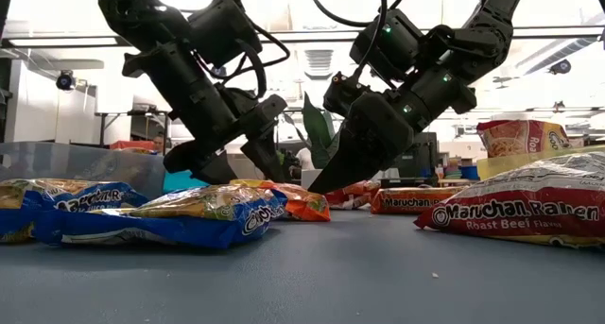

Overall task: Sort Maruchan noodles
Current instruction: Put the orange noodle pack into the blue bin

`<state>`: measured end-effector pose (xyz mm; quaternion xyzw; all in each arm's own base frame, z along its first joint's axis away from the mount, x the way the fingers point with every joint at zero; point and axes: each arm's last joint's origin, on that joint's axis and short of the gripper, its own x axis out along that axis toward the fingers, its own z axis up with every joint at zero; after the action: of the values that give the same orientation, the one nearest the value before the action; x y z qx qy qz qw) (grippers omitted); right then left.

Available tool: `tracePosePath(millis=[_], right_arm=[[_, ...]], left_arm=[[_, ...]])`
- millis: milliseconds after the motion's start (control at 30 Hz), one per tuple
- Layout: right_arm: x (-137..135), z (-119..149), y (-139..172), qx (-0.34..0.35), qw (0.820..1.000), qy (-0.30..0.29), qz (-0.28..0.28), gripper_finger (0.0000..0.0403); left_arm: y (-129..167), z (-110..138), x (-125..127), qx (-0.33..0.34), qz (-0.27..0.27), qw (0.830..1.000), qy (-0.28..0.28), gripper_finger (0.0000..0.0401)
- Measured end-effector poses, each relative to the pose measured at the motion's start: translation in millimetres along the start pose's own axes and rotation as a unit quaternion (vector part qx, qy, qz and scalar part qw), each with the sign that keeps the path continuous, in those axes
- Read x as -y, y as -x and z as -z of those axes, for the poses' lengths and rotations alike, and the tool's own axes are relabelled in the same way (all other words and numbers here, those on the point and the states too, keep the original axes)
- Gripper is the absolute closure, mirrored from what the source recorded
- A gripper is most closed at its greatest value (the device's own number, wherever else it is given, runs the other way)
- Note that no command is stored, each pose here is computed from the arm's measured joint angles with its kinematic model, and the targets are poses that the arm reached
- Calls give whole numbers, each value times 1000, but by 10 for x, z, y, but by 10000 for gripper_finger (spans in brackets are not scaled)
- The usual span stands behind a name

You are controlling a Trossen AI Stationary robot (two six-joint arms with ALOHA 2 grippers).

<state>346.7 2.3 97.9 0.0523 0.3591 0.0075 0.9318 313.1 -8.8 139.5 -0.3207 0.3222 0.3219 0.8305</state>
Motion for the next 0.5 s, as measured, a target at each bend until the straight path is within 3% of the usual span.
tracePosePath(millis=[233, 500], right_arm=[[0, -1, 0, 0, 1000, 0, 0, 394], [-1, -9, 2, 3, 1000, 0, -1, 394]], left_arm=[[16, 25, 19, 13, -6, 1000, -5, 107], [20, 16, 12, 26, -14, 1000, -2, 225]])
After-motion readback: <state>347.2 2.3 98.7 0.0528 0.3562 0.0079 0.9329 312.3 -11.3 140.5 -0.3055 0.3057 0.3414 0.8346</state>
